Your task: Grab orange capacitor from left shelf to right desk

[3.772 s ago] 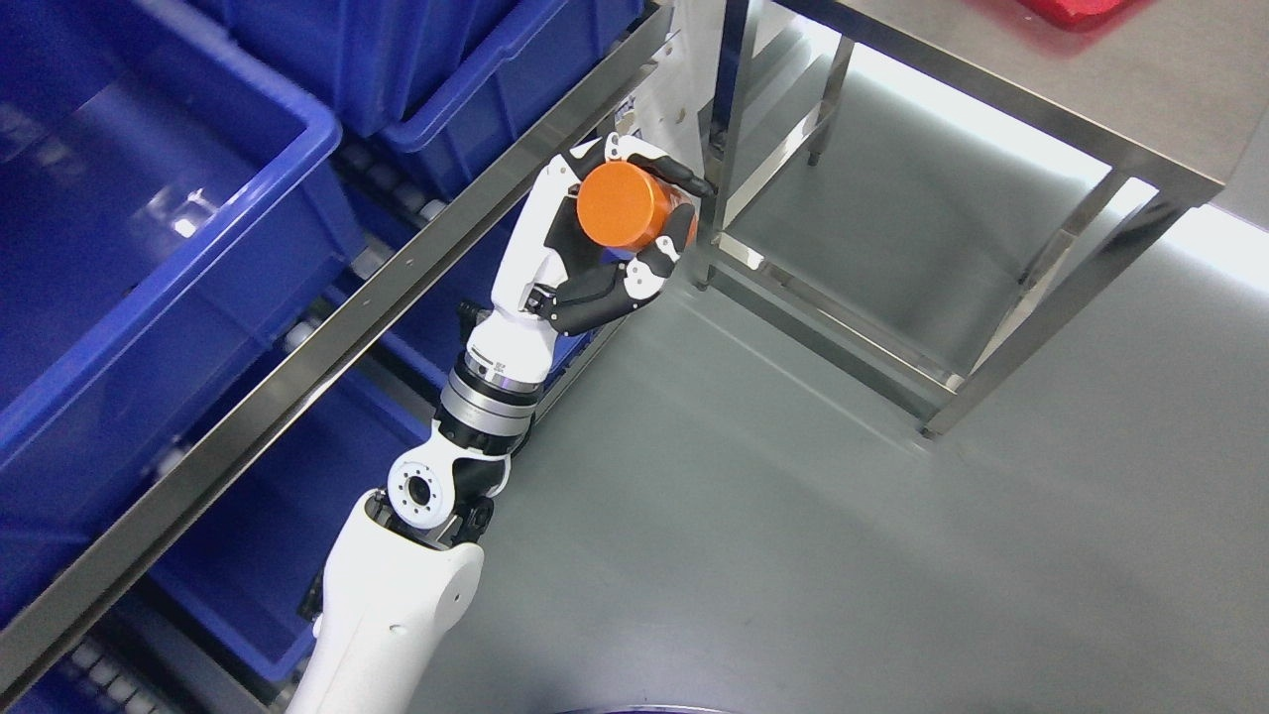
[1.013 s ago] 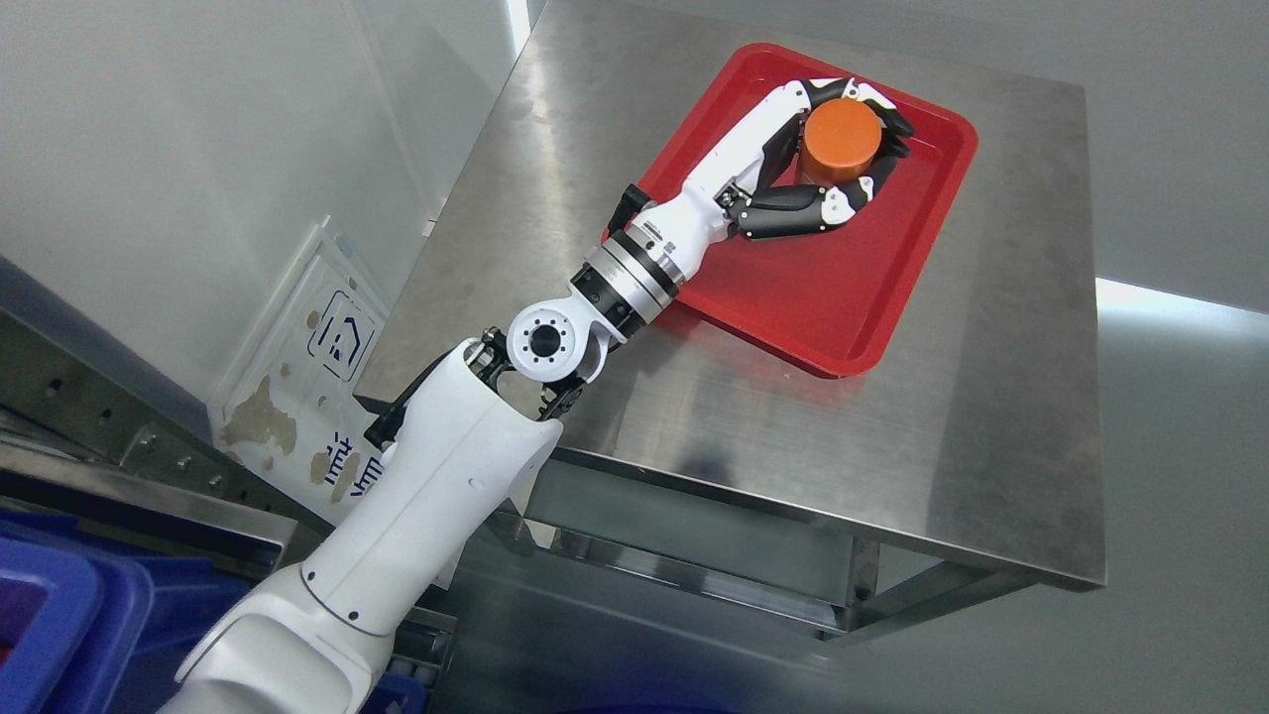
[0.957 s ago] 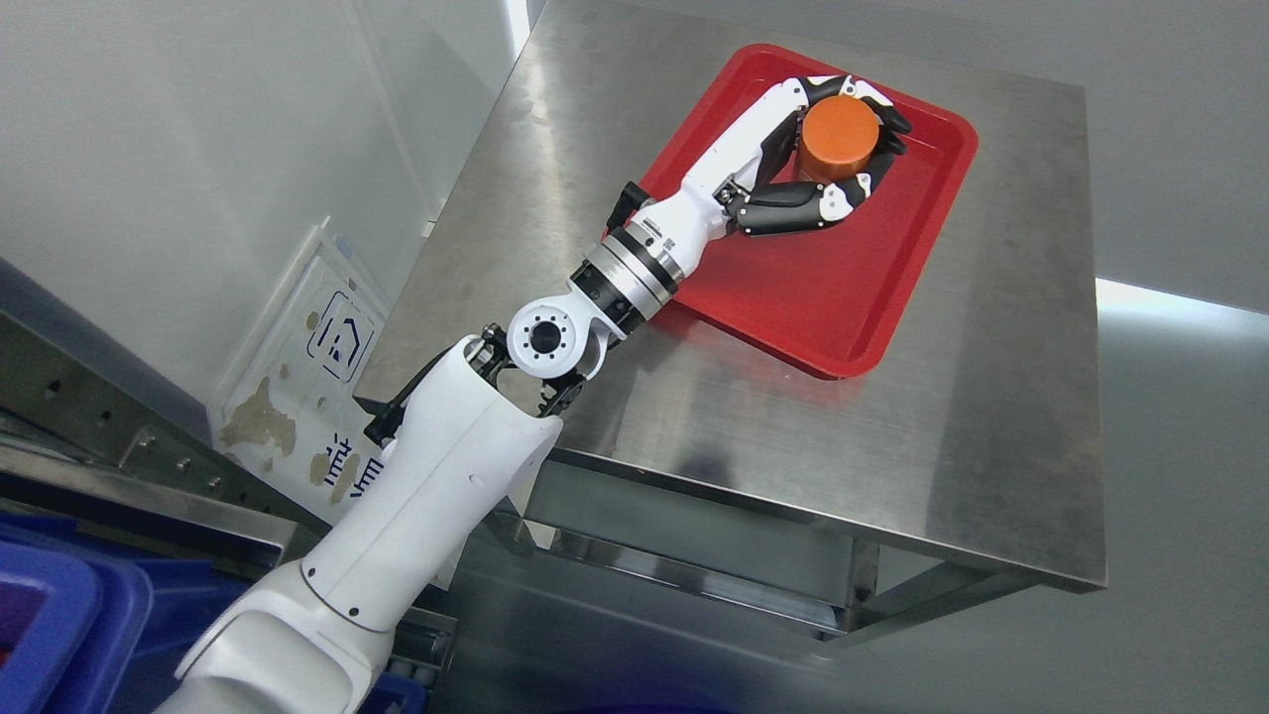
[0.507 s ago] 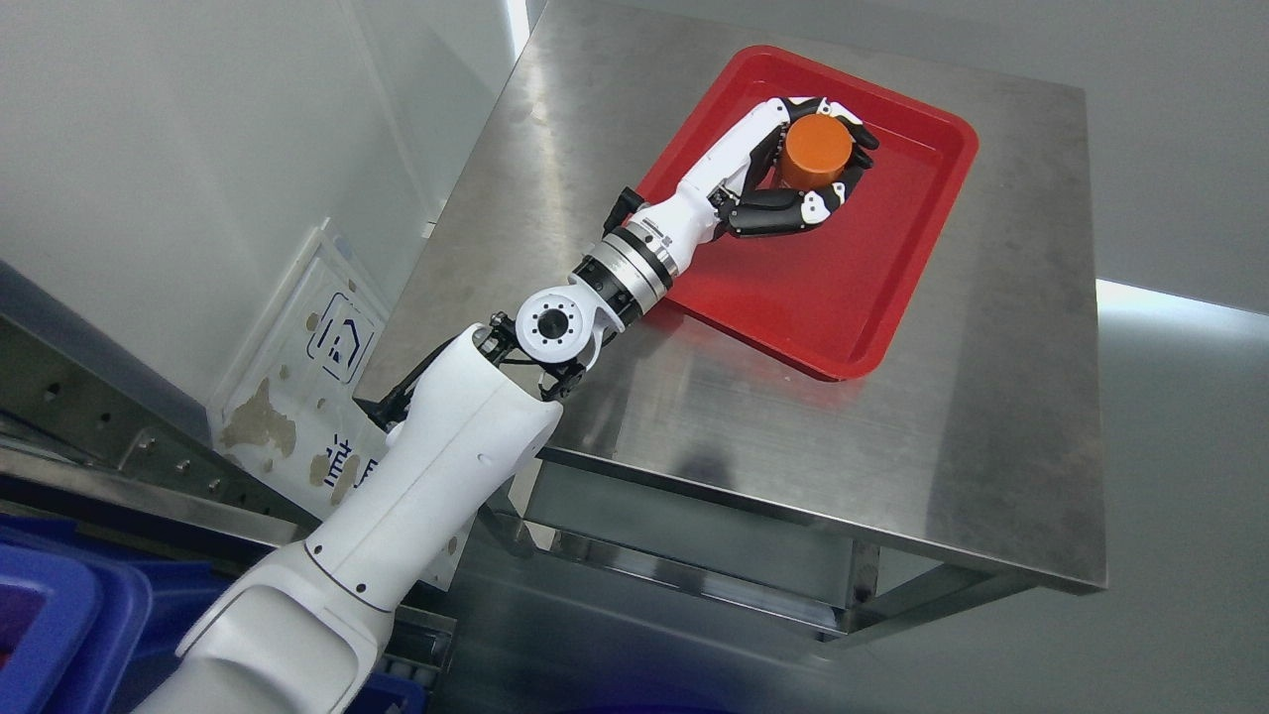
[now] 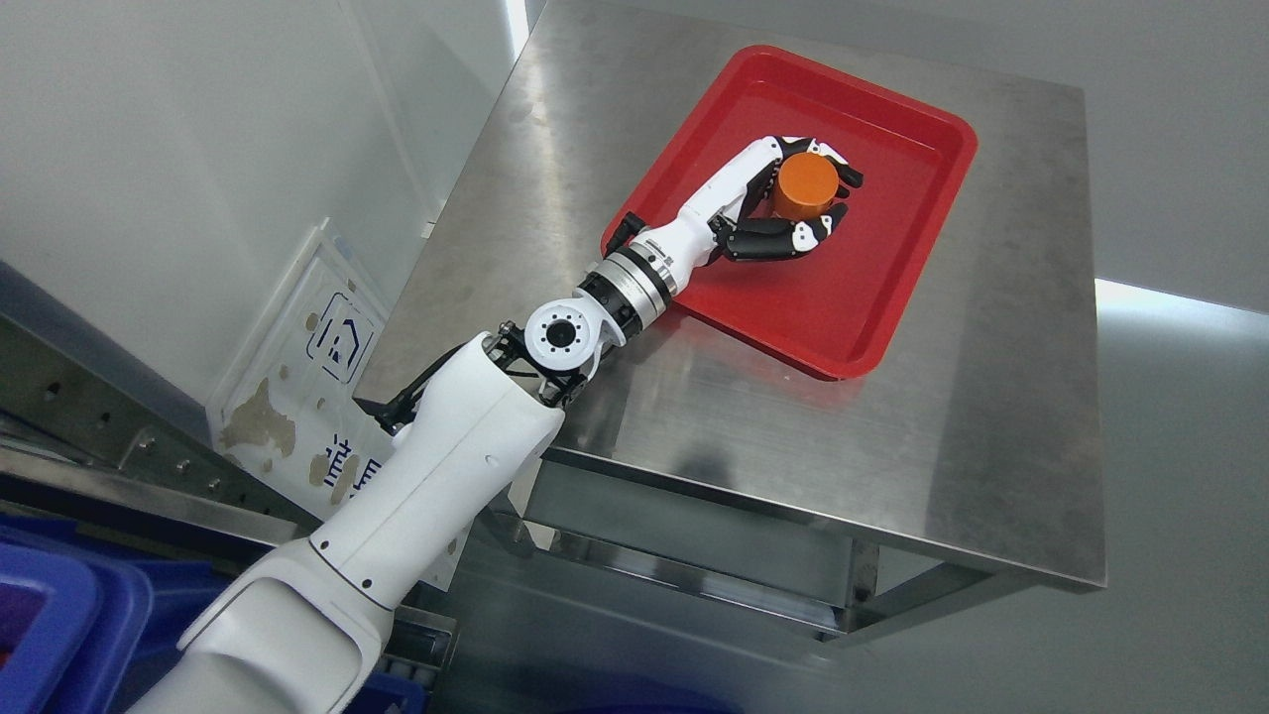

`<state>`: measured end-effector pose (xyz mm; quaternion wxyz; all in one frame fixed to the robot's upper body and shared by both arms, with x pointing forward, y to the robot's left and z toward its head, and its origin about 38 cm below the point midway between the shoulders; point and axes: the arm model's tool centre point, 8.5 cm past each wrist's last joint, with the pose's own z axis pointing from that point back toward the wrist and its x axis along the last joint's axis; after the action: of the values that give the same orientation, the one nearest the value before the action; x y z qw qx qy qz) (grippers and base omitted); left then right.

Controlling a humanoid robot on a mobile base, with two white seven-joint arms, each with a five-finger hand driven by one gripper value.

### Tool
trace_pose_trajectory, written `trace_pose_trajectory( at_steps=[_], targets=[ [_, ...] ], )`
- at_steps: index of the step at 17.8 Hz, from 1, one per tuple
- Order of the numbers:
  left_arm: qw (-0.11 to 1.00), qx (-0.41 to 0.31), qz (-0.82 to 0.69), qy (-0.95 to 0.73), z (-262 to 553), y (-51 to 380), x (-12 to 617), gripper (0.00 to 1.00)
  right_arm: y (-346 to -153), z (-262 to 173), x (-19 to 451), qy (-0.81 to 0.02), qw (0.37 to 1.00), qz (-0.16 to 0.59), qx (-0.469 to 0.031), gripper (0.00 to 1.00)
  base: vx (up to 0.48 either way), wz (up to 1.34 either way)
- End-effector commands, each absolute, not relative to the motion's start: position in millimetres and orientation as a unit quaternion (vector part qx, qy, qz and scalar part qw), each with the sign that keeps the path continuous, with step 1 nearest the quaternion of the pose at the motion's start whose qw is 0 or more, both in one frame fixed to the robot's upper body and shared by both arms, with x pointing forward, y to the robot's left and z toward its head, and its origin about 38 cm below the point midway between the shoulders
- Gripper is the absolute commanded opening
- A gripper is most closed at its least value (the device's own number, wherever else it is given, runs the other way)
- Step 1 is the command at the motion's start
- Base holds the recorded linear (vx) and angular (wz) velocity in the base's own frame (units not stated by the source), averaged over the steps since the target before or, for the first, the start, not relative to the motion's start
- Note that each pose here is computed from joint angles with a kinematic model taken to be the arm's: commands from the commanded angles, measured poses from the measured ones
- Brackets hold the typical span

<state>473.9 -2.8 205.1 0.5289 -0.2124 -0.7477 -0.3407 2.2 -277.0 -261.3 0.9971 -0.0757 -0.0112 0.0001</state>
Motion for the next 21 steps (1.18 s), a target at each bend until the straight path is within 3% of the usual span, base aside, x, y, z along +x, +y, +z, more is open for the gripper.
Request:
trace_pose_trajectory(
  at_steps=[1,5,12,15,21],
  targets=[
    [0.556,-0.196,-0.353,-0.727,181.7,6.3,479.8,0.38,-288.4,-260.4,-5.4,-0.010,0.996,-0.002,-0.085,1.00,0.000,0.00],
    [0.558,-0.194,-0.350,-0.727,182.6,8.0,481.3,0.44,-288.4,-260.4,-6.4,-0.009,0.996,-0.002,-0.085,1.00,0.000,0.00],
    [0.496,-0.177,-0.303,-0.794,279.4,31.7,511.6,0.73,-288.4,-260.4,-6.4,-0.009,0.996,-0.002,-0.085,1.00,0.000,0.00],
    [0.472,-0.166,-0.277,-0.820,319.4,48.3,522.7,1.00,-288.4,-260.4,-6.4,-0.009,0.996,-0.002,-0.085,1.00,0.000,0.00],
    [0.506,-0.167,-0.173,-0.828,332.8,112.0,511.3,1.00,-288.4,-260.4,-6.4,-0.009,0.996,-0.002,-0.085,1.00,0.000,0.00]
  ],
)
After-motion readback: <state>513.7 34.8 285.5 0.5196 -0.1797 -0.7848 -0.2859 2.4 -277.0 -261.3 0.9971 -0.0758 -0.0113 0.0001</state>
